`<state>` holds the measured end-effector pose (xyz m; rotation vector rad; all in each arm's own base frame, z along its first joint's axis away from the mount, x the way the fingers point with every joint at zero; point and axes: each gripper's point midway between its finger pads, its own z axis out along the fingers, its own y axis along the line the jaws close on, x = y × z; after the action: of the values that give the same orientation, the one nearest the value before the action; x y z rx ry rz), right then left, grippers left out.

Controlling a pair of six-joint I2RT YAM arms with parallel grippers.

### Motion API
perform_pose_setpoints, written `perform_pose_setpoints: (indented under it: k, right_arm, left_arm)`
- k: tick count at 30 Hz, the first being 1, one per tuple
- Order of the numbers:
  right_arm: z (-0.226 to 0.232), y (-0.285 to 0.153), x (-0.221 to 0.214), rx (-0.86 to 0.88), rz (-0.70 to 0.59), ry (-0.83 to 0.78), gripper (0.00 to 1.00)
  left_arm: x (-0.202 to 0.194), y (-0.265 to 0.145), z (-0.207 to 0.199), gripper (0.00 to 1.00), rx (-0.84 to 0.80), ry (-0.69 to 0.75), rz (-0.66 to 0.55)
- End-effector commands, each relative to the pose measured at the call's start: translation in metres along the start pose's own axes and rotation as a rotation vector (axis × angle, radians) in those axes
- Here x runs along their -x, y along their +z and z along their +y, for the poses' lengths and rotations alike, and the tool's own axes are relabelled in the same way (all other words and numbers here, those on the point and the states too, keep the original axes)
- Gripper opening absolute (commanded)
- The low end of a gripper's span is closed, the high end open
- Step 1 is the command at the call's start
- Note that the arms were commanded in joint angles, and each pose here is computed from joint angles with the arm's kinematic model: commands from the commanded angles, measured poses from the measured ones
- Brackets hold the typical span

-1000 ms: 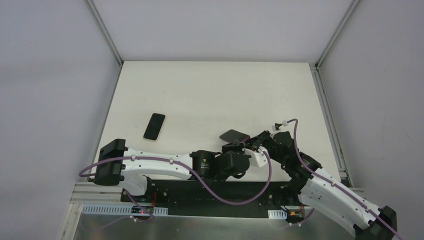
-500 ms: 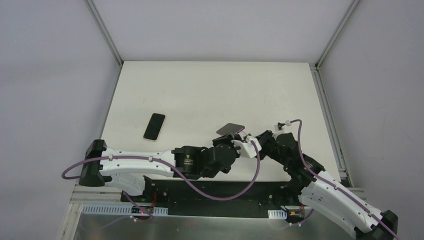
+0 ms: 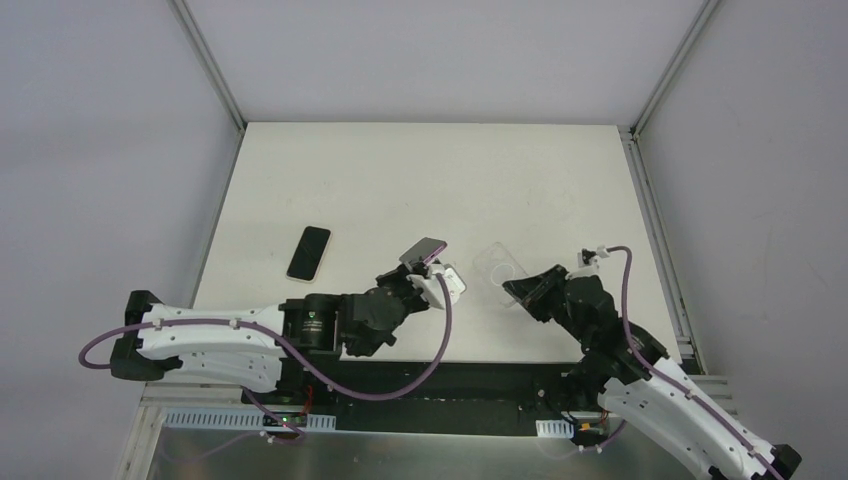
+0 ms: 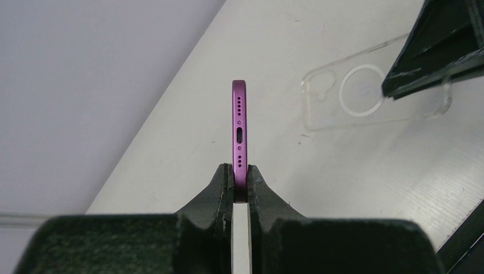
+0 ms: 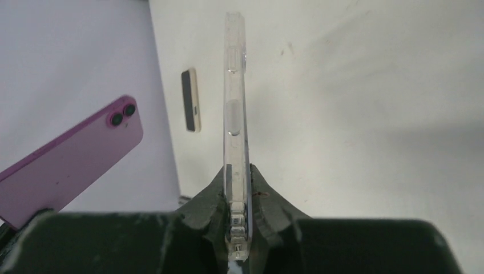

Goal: Take the phone out of the phone case
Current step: Remove the phone case from the phone, then place the phone case at the center of the board.

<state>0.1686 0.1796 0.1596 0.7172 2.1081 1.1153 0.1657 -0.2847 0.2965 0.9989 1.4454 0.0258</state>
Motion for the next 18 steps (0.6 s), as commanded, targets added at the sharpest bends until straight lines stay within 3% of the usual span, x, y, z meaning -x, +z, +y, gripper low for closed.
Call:
perform_pose_setpoints:
  k: [1,11,14,18]
  right_arm:
    - [-0.009,-0.008,0.051,-0.092,-0.244,-0.159,0.00]
    - [0.017,0.070,0.109,-0.043,-0.350,0.136,0.00]
    - [0.022,0.093,0.131,-0.013,-0.367,0.165,0.00]
    - [0.005,0.128,0.155,-0.097,-0.379,0.209,0.00]
  left_arm:
    - [-0.018,-0.015,0.018,0.00,0.057,-0.054,-0.024]
    - [-0.049,-0.027,0.013,0.00,0.039,-0.196,-0.042]
    - [-0.056,-0.029,0.010,0.00,0.030,-0.215,-0.047]
    - [-0.063,-0.029,0.007,0.00,0.029,-0.231,-0.047]
